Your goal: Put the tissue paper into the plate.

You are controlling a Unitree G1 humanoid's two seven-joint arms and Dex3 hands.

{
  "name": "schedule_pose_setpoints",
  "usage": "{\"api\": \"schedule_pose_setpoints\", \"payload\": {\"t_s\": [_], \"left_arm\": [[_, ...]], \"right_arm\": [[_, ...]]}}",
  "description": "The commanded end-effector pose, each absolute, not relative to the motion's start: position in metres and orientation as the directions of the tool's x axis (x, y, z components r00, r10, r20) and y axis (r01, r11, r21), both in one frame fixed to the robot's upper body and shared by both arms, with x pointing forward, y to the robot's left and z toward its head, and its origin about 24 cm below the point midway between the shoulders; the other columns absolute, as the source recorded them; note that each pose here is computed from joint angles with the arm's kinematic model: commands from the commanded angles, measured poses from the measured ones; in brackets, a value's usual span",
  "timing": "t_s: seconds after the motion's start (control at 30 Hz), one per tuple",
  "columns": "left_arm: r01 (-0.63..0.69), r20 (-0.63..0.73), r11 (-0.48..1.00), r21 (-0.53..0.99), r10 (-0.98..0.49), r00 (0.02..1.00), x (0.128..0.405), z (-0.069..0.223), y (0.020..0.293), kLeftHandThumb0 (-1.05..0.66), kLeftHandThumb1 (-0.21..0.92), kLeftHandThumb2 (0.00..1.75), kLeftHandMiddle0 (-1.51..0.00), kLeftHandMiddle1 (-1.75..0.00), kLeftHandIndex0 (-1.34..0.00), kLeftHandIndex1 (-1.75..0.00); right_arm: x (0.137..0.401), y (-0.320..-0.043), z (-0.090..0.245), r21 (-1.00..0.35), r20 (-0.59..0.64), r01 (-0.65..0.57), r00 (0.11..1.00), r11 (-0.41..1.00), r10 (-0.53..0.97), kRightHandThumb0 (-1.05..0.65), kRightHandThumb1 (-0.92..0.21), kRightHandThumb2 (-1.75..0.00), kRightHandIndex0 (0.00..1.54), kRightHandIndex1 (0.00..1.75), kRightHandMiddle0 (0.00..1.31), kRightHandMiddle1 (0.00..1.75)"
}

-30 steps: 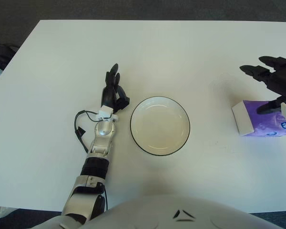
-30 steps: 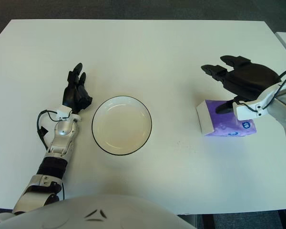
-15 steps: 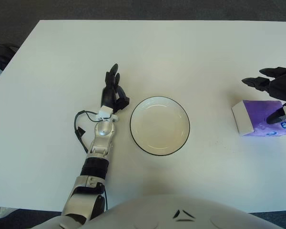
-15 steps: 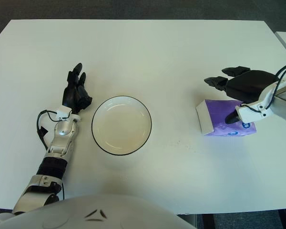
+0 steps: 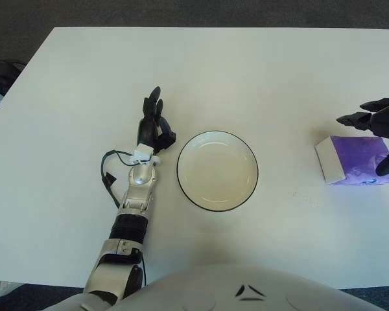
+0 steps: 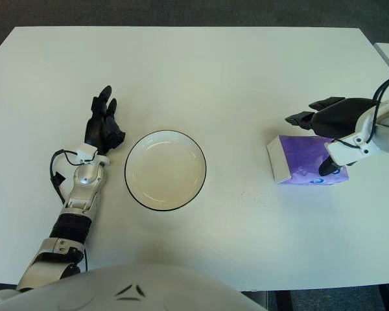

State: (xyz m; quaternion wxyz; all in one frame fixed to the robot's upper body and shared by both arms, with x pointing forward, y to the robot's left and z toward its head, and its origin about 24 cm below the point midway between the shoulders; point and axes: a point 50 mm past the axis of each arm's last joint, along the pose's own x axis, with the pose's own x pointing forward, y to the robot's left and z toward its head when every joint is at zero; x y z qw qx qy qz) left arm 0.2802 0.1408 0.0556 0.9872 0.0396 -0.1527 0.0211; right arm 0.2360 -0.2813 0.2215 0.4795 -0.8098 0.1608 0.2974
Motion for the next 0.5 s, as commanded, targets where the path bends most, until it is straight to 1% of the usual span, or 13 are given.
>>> {"api": "schedule_pose_setpoints", "payload": {"t_s": [0.0,0.2,0.47], "left_arm": [[-0.063,0.105,0.993,0.098,0.053,0.993,0.2569,0.0101,0.1490,-0.83,0.92,1.12,-0.30,-0.01,0.00,-0.53],[-0.063,0.104,0.993,0.098,0.052,0.993,0.2573,0.0102,0.1507,-0.84,0.92,1.12,-0.29,0.00,0.00,-0.53],[-0.061,0.102,0.993,0.099,0.051,0.993,0.2575,0.0105,0.1518,-0.84,0.92,1.12,-0.29,0.00,0.00,-0.52]], "right_arm": [[0.2355,-0.2797,0.2260,-0.654,-0.657,-0.577,0.754,-0.489,-0.010,-1.05,-0.92,-0.06,0.00,0.00,0.00,0.00],[0.2360,-0.2803,0.2274,-0.645,-0.660,-0.589,0.751,-0.488,-0.035,-1.05,-0.92,-0.05,0.00,0.00,0.00,0.00],[0.2344,-0.2793,0.2255,-0.663,-0.636,-0.566,0.771,-0.489,-0.031,-1.05,-0.92,-0.05,0.00,0.00,0.00,0.00]]}}
